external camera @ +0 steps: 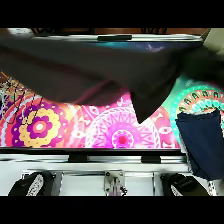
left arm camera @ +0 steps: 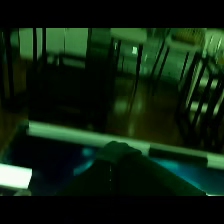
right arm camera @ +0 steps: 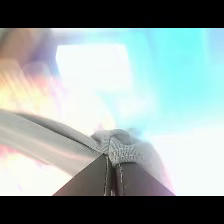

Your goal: Fold the shirts.

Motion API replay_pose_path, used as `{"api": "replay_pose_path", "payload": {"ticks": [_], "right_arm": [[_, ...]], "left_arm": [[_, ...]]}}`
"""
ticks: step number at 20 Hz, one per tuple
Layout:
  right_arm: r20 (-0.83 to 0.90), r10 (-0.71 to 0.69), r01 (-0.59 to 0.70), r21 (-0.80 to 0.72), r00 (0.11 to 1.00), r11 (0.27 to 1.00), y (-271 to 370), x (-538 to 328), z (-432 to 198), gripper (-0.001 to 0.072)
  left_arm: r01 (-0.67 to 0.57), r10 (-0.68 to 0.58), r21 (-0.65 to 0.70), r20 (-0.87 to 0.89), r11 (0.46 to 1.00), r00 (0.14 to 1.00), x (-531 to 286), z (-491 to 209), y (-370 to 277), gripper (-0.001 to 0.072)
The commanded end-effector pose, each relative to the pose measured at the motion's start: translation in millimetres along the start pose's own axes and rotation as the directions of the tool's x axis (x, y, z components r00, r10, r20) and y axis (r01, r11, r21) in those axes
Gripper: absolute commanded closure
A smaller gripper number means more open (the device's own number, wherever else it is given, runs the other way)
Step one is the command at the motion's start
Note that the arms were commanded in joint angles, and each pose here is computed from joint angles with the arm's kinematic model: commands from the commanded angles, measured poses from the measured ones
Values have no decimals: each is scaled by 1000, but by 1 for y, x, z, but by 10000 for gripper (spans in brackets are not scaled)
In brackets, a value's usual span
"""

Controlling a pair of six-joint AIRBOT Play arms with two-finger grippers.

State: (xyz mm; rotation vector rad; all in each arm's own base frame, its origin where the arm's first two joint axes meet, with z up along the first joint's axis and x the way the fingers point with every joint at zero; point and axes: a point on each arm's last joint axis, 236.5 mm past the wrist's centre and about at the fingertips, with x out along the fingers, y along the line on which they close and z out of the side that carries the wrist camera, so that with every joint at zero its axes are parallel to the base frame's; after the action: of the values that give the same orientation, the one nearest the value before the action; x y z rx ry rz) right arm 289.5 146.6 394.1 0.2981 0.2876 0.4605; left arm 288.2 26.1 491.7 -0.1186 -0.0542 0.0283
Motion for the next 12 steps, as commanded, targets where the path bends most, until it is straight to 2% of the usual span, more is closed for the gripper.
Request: {"api": "replay_pose_path", "payload": {"ticks": [1,3,5,8,12], "right_arm": [[288,127,-137,15,949,990,42,-79,79,636],[211,102,-109,18,972,994,36,-67,62,636],[115,37,-38,11,993,999,19,-46,41,637],[-59,-77,78,17,995,997,-13,-4,4,636],[-321,-173,191,27,931,981,-51,78,-63,636]], "left_arm": [[-9,-11,47,401,999,916,-98,122,-33,665],[-23,-9,64,460,998,888,-117,135,-36,666],[-57,19,81,409,995,912,-106,124,-28,666],[-105,81,93,225,990,971,-61,81,-2,666],[-93,103,121,-82,988,991,20,2,31,665]]}}
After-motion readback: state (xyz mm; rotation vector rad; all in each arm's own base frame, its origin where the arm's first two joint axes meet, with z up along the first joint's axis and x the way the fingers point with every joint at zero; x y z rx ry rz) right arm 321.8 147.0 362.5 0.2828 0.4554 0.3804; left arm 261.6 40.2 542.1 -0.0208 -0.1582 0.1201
